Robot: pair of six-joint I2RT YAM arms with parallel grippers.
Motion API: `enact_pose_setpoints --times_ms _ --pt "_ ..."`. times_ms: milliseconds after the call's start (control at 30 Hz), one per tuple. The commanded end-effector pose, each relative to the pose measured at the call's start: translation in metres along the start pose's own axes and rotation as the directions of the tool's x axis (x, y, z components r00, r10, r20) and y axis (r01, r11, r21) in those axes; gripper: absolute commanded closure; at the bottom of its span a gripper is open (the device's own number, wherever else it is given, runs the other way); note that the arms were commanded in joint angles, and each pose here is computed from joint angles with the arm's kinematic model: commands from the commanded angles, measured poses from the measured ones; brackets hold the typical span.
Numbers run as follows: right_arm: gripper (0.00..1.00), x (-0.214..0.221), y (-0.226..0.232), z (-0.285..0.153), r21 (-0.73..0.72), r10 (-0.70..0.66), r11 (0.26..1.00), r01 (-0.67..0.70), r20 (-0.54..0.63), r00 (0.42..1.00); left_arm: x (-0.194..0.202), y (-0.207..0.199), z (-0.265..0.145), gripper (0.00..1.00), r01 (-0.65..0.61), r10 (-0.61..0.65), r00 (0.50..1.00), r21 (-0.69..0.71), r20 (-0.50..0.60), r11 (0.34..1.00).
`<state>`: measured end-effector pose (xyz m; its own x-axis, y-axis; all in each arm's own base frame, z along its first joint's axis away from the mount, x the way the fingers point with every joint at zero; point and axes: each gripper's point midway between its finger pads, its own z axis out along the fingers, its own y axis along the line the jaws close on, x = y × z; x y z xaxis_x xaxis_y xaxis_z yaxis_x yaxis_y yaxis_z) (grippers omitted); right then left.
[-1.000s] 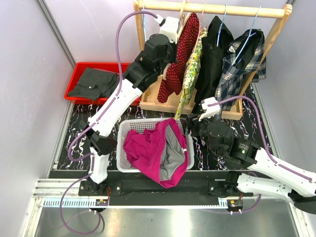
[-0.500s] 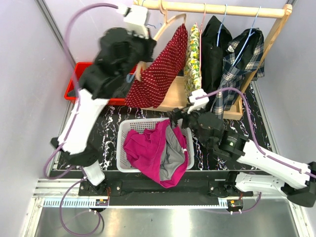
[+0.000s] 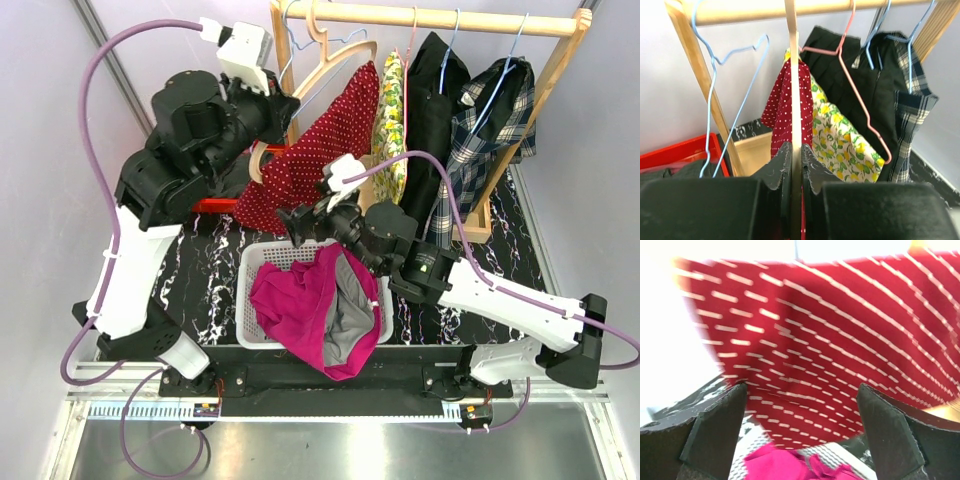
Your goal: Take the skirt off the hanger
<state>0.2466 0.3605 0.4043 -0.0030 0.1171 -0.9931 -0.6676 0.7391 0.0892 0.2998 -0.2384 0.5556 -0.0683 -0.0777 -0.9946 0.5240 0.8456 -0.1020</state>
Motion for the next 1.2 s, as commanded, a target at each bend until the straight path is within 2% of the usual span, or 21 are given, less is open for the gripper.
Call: enact_pose_setpoints --times_ms 0,167,300,333,400,433,533,567,633,700,867,967,1033,1067,1133,1167 --pt "0.01 -0.032 0.054 -0.008 -0.175 -0.002 0.984 0.015 0.076 0.997 -0.031 -0.002 0.003 1.00 0.025 -0.026 0.992 0.003 0.126 1.000" --pt "0.06 -0.006 0.051 0.002 -0.111 -0.079 0.991 0.080 0.011 0.997 -0.033 -0.006 0.007 1.00 0.038 -0.040 0.991 0.021 0.130 0.999" --pt "0.19 -0.002 0.043 0.005 -0.067 -0.100 0.993 0.100 0.006 0.995 -0.033 -0.005 0.005 1.00 0.034 -0.036 0.991 0.017 0.129 0.999" --pt "0.28 -0.003 0.040 0.005 -0.051 -0.114 0.992 0.114 0.006 0.993 -0.034 -0.005 0.003 1.00 0.031 -0.033 0.991 0.017 0.131 0.999" --pt "0.37 -0.005 0.031 0.003 -0.016 -0.128 0.992 0.128 0.009 0.992 -0.034 -0.004 0.001 1.00 0.030 -0.032 0.991 0.014 0.133 0.999" --pt "0.46 -0.007 0.028 0.001 -0.007 -0.144 0.990 0.144 0.012 0.990 -0.035 -0.004 0.001 1.00 0.032 -0.033 0.990 0.012 0.134 0.999" --pt "0.61 -0.011 0.015 -0.006 0.039 -0.183 0.982 0.183 0.017 0.983 -0.035 -0.005 -0.001 1.00 0.035 -0.038 0.991 0.020 0.131 0.999" --pt "0.72 -0.012 0.012 -0.008 0.051 -0.193 0.980 0.192 0.017 0.981 -0.035 -0.005 -0.002 1.00 0.037 -0.039 0.991 0.022 0.131 0.999" --pt "0.81 -0.016 0.002 -0.013 0.083 -0.220 0.972 0.218 0.022 0.975 -0.034 -0.006 -0.002 1.00 0.040 -0.043 0.991 0.028 0.127 0.999" --pt "0.99 -0.015 -0.005 -0.015 0.123 -0.236 0.965 0.232 0.017 0.972 -0.035 -0.007 -0.003 1.00 0.043 -0.047 0.990 0.034 0.129 0.999" --pt "1.00 -0.006 -0.012 -0.014 0.159 -0.268 0.951 0.265 0.000 0.963 -0.037 -0.007 -0.006 1.00 0.045 -0.049 0.990 0.039 0.133 0.998" --pt "1.00 -0.026 -0.021 -0.018 0.201 -0.293 0.938 0.282 0.028 0.956 -0.033 -0.004 -0.003 1.00 0.036 -0.038 0.992 0.020 0.124 0.999" --pt "1.00 -0.077 -0.029 -0.029 0.243 -0.308 0.930 0.275 0.108 0.945 -0.029 -0.003 0.001 1.00 0.028 -0.029 0.993 0.010 0.119 1.000" --pt "1.00 -0.120 -0.033 -0.040 0.262 -0.286 0.936 0.233 0.184 0.940 -0.021 -0.001 0.006 1.00 0.023 -0.023 0.995 -0.002 0.099 1.000" --pt "1.00 -0.164 -0.034 -0.052 0.256 -0.290 0.940 0.226 0.251 0.923 -0.013 -0.002 0.015 1.00 0.018 -0.017 0.996 -0.007 0.084 1.000" --pt "1.00 -0.212 -0.038 -0.067 0.259 -0.253 0.951 0.169 0.336 0.907 -0.005 -0.001 0.020 1.00 0.012 -0.011 0.998 -0.017 0.065 1.000"
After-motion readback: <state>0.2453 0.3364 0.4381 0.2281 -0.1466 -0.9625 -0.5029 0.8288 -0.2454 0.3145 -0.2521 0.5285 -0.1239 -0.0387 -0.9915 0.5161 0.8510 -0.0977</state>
